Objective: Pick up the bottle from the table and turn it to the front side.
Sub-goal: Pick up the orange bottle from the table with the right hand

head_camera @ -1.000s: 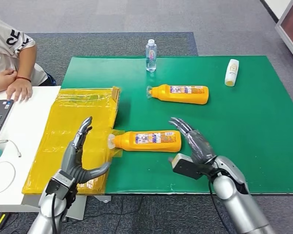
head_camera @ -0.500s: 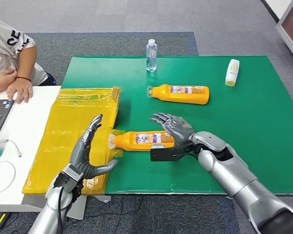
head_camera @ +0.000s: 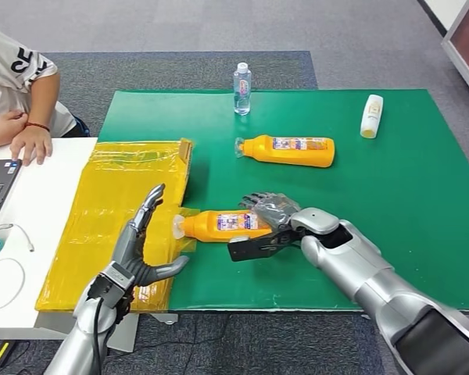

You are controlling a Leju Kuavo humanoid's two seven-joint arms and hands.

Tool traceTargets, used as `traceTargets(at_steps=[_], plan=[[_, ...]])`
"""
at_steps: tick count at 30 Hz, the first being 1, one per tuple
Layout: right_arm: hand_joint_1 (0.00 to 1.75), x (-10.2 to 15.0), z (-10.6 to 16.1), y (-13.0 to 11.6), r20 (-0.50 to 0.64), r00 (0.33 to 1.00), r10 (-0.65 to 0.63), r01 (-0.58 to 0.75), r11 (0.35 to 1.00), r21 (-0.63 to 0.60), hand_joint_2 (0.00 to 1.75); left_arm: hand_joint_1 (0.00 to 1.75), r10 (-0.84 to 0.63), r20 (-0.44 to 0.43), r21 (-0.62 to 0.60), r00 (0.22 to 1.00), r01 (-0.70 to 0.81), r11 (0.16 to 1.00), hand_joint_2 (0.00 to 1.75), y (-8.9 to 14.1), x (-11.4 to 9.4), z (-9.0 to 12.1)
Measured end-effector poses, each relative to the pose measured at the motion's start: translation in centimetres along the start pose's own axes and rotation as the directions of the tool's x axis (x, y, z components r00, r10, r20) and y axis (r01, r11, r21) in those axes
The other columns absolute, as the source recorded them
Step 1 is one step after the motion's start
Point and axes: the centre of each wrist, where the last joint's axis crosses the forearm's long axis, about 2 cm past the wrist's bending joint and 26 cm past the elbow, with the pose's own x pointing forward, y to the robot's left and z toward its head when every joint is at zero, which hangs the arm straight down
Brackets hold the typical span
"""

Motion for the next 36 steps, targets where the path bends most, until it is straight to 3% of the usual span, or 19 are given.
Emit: traceTargets(at_steps=[14,23,24,27,28,36], plan=[[0.00,0.6,-1.1,0.8,-0.124,0.986,0.109,-0.095,0.989,0.109,1.75,0.00,0.002,-0.015,0.002,1.000,-0.002,1.000,1.75,0.0,-0.1,0.6],[0.00,1.0,-1.4,0.8,-0.147,0.978,0.146,-0.125,0.982,0.141,1.75,0.00,-0.004,-0.037,0.015,0.999,0.005,1.000,1.75,0.1,-0.2,1.4],[0.31,1.0,-1.4,0.8,-0.147,0.978,0.146,-0.125,0.982,0.142,1.75,0.00,-0.004,-0.039,0.017,0.999,0.005,1.000,1.75,0.1,-0.2,1.5],[1.62,0.9,-1.4,0.8,-0.146,0.978,0.147,-0.126,0.982,0.141,1.75,0.00,-0.005,-0.043,0.019,0.999,0.006,1.000,1.75,0.1,-0.2,1.7],[1.75,0.9,-1.4,0.8,-0.146,0.978,0.147,-0.127,0.982,0.139,1.75,0.00,-0.006,-0.044,0.020,0.999,0.006,1.000,1.75,0.1,-0.2,1.7],[1.75,-0.1,-0.7,1.7,-0.125,0.992,0.027,-0.018,0.997,0.072,1.75,0.00,-0.006,-0.047,0.025,0.999,0.008,1.000,1.75,0.1,-0.2,2.0]])
